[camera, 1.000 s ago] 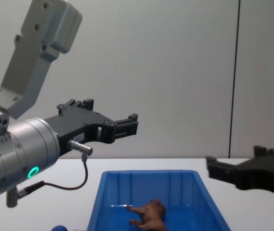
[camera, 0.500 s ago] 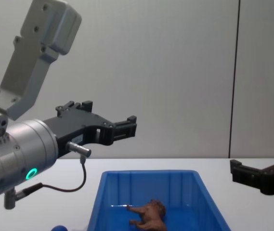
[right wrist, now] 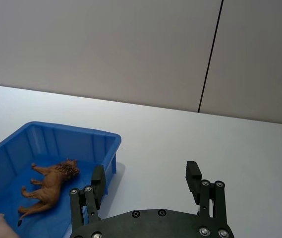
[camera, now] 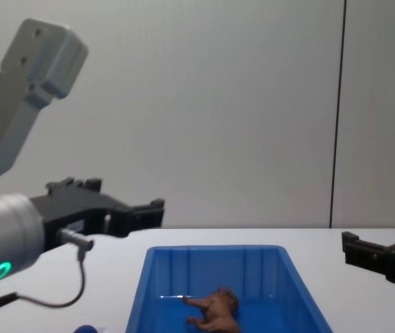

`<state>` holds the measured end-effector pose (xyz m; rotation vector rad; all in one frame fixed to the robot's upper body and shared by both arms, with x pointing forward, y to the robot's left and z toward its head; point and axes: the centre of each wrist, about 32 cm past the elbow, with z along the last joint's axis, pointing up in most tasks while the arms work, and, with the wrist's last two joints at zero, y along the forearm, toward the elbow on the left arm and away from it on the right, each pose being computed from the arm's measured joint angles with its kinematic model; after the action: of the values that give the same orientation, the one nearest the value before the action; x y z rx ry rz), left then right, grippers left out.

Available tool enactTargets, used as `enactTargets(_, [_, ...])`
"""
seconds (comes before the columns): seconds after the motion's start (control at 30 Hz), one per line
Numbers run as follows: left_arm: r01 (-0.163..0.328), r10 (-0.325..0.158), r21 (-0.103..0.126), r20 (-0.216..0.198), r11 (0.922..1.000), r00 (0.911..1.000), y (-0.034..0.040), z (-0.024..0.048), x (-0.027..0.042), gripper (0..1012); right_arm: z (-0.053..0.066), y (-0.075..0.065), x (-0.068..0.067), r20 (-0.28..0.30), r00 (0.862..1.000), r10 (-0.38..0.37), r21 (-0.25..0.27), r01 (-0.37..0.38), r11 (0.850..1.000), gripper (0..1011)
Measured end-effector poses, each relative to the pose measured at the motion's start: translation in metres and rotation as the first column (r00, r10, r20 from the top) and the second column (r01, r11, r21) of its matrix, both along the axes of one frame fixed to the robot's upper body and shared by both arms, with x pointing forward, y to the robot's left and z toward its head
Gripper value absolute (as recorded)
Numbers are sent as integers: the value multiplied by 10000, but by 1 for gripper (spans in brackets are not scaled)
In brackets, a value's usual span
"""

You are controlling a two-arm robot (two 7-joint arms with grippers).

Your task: Pick up the two dolls from the table and place them into the box.

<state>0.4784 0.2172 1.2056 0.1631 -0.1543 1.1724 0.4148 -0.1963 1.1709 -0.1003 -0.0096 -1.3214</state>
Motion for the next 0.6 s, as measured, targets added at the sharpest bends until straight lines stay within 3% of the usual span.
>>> enactTargets(0.23, [-298, 296, -7, -801, 9996, 9963, 144, -20, -111, 1001, -2, -7, -8, -2, 10000, -36, 2, 36, 10000, 1001])
enactTargets(0.43, [-490, 474, -62, -1591, 9988, 9861, 285, -52, -210, 1001, -2, -10, -12, 1, 10000, -52, 5, 52, 10000, 1001])
enactTargets(0.6, [-559, 532, -73, -2052, 9984, 9773, 357, -78, -255, 1001, -3, -12, -14, 0, 10000, -62, 6, 62, 10000, 1001])
